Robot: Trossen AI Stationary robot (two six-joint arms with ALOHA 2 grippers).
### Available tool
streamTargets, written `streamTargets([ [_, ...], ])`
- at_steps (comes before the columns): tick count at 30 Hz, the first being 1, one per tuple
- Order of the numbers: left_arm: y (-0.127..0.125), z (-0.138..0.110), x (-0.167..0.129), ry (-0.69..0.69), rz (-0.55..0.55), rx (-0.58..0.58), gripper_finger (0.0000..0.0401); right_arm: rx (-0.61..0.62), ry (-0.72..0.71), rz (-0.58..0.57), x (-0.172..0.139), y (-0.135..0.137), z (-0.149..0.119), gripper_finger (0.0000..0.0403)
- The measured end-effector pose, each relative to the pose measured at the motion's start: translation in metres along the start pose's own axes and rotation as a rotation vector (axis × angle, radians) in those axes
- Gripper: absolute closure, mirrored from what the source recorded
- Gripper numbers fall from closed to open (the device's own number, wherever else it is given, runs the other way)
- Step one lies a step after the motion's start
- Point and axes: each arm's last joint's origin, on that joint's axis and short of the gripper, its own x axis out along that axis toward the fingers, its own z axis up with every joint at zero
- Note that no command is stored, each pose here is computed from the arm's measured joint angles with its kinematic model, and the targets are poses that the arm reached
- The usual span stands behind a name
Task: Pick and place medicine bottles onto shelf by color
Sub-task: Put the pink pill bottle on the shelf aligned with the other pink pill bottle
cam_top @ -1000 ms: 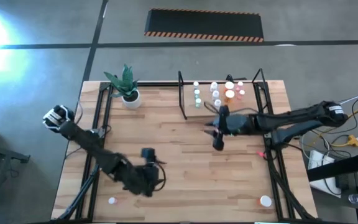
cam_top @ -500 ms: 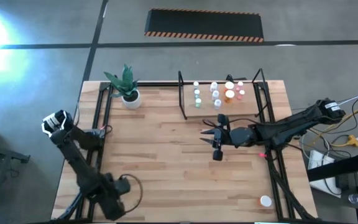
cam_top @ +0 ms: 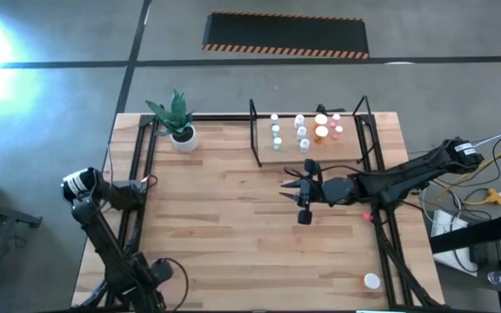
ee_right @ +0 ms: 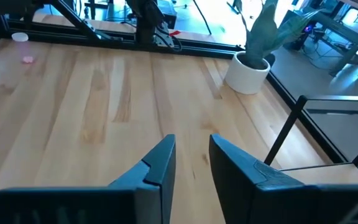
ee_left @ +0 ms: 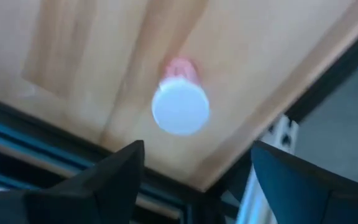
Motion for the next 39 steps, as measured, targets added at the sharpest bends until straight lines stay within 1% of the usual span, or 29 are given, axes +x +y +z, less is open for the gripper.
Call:
streamTargets([
  [6,0.008,0.004,0.011,-0.04,0.04,0.002,0.0171,0.007,0.004,0.0,0.0,0.0,0.0,0.0316],
  [9,0.01,0.005,0.013,-0.049,0.05,0.004,0.0194,0.007,0.008,0.0,0.0,0.0,-0.001,0.0321],
  [11,0.01,0.005,0.013,-0.08,0.045,0.007,0.0207,0.007,0.008,0.0,0.0,0.0,-0.001,0.0323],
  [15,0.009,0.007,0.012,-0.12,0.038,0.007,0.0227,0.007,0.009,0.0,0.0,0.0,-0.001,0.0322],
  [21,0.009,0.007,0.012,-0.12,0.039,0.007,0.0252,0.017,0.01,0.001,0.0,0.0,-0.001,0.0316],
  [25,0.009,0.007,0.012,-0.12,0.039,0.007,0.0274,0.014,0.018,0.001,0.0,0.0,-0.002,0.0322],
  [31,0.009,0.01,0.01,-0.12,0.036,0.002,0.0307,0.023,0.093,0.0,-0.001,0.0,-0.009,0.033],
  [35,0.004,0.025,0.002,-0.126,0.008,0.024,0.0308,0.043,0.193,0.004,-0.004,0.002,-0.02,0.0327],
  [39,0.0,0.056,-0.012,-0.161,-0.021,0.073,0.0308,0.052,0.29,0.021,-0.01,0.01,-0.03,0.0323],
])
